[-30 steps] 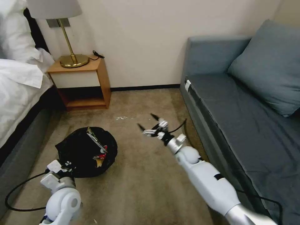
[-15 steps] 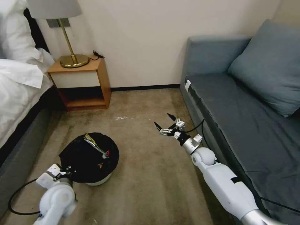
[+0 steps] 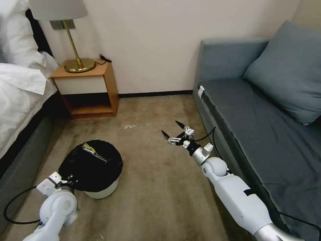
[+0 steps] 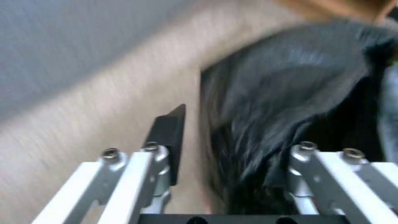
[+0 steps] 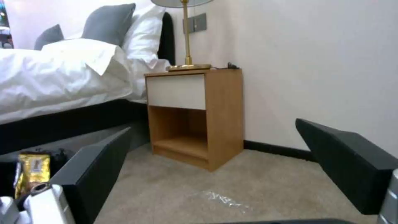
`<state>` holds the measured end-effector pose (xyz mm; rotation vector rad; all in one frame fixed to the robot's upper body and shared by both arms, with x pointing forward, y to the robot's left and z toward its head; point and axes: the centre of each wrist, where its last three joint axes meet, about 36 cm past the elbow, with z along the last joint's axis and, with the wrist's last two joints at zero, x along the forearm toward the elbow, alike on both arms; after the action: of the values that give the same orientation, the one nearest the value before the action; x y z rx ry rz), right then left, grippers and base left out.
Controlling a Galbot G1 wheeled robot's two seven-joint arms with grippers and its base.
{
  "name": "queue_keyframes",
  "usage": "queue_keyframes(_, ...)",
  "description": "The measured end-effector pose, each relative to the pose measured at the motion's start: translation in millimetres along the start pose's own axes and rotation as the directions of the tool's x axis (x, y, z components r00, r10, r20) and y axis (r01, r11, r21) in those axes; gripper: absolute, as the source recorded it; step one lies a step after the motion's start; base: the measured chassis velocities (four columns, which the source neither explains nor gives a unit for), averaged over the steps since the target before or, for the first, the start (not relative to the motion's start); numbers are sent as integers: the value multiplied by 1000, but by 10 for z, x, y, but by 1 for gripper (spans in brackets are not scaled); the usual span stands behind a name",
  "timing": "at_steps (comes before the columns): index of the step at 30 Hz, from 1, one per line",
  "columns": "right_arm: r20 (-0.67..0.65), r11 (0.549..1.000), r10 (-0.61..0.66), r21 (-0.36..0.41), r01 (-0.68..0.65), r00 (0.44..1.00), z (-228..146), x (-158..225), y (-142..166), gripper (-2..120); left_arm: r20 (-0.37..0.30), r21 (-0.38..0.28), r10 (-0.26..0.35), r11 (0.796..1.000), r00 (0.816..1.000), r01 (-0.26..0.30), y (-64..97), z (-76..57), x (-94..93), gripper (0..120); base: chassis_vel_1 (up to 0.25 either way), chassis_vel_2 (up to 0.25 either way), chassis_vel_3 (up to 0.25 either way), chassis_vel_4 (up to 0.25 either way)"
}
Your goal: Pick up the trash bin, then pick up the garbage on the floor and place it into the trash bin.
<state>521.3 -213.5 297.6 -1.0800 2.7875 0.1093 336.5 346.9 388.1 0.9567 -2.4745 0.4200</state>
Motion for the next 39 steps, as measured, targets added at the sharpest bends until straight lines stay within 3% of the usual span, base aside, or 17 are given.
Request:
queue_keyframes(5, 4, 1000, 20, 0, -20, 1000, -57, 35, -34, 100, 110, -91, -10, 996, 994, 20, 46, 48, 108, 63, 0, 0, 0, 0)
queue_keyframes(10, 18, 993, 114, -21, -113, 993, -102, 136, -1, 100, 246, -146, -18, 988, 969, 56, 71, 121, 206, 79, 0, 0, 0, 0)
queue_keyframes(11, 16, 987, 154, -36, -153, 988, -101, 209, 24, 100, 363, -181, -7, 980, 932, 78, 93, 191, 209, 85, 0, 0, 0, 0)
queue_keyframes(13, 7, 978, 199, -69, -198, 980, -96, 335, 59, 100, 541, -248, 55, 964, 839, 96, 151, 311, 204, 93, 0, 0, 0, 0)
queue_keyframes(14, 7, 978, 199, -69, -198, 980, -96, 335, 59, 100, 541, -248, 55, 964, 839, 96, 151, 311, 204, 93, 0, 0, 0, 0)
queue_keyframes(15, 2, 971, 224, -86, -223, 975, -96, 401, 81, 100, 598, -279, 103, 957, 795, 86, 176, 348, 226, 97, 0, 0, 0, 0)
queue_keyframes(17, -9, 954, 277, -117, -276, 961, -120, 506, 121, 100, 658, -317, 222, 948, 719, -3, 188, 369, 360, 100, 0, 0, 0, 0)
queue_keyframes(18, -14, 943, 307, -131, -307, 951, -141, 542, 148, 100, 673, -320, 260, 947, 693, -44, 169, 360, 421, 100, 0, 0, 0, 0)
queue_keyframes(19, -14, 943, 307, -131, -307, 951, -141, 542, 148, 100, 673, -320, 260, 947, 693, -44, 169, 360, 421, 100, 0, 0, 0, 0)
queue_keyframes(21, -20, 918, 365, -158, -363, 931, -215, 590, 209, 100, 686, -316, 311, 942, 658, -116, 111, 318, 532, 100, 0, 0, 0, 0)
queue_keyframes(23, -27, 899, 405, -172, -403, 914, -271, 660, 271, 100, 674, -298, 348, 935, 652, -191, 44, 248, 645, 100, 0, 0, 0, 0)
queue_keyframes(24, -27, 899, 405, -172, -403, 914, -271, 660, 271, 100, 674, -298, 348, 935, 652, -191, 44, 248, 645, 100, 0, 0, 0, 0)
queue_keyframes(26, -33, 880, 438, -187, -436, 898, -336, 783, 349, 100, 643, -256, 391, 920, 659, -296, -42, 145, 768, 100, 0, 0, 0, 0)
queue_keyframes(28, -34, 869, 457, -196, -454, 889, -377, 905, 413, 100, 628, -236, 418, 906, 656, -352, -102, 85, 803, 100, 0, 0, 0, 0)
queue_keyframes(33, -39, 852, 482, -211, -479, 875, -376, 1182, 555, 100, 616, -234, 456, 885, 643, -403, -126, 39, 761, 100, 0, 0, 0, 0)
queue_keyframes(39, -13, 839, 493, -260, -479, 870, -366, 1311, 718, 100, 565, -230, 492, 865, 662, -447, -55, 48, 727, 100, 0, 0, 0, 0)
